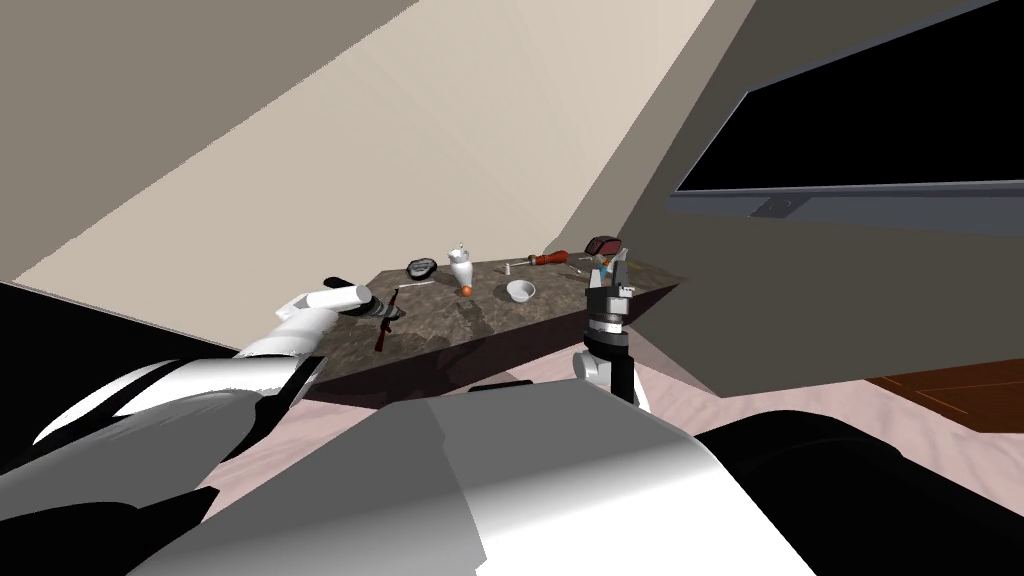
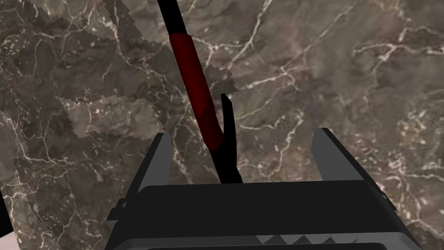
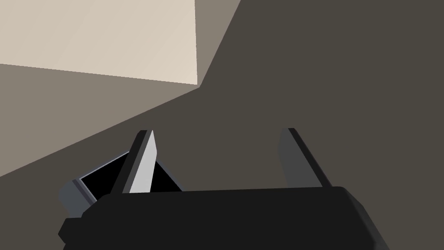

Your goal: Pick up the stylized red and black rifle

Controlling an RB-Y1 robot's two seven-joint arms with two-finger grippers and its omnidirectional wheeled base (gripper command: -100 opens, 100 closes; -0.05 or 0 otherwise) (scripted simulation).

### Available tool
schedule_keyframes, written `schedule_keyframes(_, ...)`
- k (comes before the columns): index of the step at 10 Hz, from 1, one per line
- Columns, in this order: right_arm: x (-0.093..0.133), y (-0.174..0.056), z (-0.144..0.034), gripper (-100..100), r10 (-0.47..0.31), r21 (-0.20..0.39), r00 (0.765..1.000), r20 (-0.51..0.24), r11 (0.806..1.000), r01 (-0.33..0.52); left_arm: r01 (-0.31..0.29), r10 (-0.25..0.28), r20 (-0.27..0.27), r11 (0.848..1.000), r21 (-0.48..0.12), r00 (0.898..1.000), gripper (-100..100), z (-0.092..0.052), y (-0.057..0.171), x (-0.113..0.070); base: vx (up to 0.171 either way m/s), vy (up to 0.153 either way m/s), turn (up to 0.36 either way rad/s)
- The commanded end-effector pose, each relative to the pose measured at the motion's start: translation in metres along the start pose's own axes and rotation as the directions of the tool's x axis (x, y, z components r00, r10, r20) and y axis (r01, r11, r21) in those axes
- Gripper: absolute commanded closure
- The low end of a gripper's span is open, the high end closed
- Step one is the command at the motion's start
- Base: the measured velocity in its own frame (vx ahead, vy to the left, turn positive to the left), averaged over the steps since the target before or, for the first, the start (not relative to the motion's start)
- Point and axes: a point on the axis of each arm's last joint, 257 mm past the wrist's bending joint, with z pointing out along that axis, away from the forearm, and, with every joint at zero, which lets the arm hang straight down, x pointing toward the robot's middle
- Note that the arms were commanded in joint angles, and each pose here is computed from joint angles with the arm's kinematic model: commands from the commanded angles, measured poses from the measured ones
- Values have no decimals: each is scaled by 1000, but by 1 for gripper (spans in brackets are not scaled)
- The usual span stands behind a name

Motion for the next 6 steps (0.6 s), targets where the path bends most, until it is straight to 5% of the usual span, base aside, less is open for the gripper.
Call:
schedule_keyframes(1, 0, 0, 0, 0, 0, 0, 1000, 0, 1000, 0, 59, -59, 36, 998, -16, 998, -100, -3, -6, -10, 20, -16, -30)
schedule_keyframes(4, 0, 0, 0, 0, 0, 0, 1000, 0, 1000, 0, 206, -200, 123, 978, -43, 972, -100, -12, -21, -39, 51, -28, -38)
schedule_keyframes(5, 0, 0, 0, 0, 0, 0, 1000, 0, 1000, 0, 206, -200, 123, 978, -43, 972, -100, -12, -21, -39, 39, -7, 0)
schedule_keyframes(6, 0, 0, 0, 0, 0, 0, 1000, 0, 1000, 0, 243, -234, 144, 969, -48, 961, -100, -15, -24, -46, 26, 2, -20)
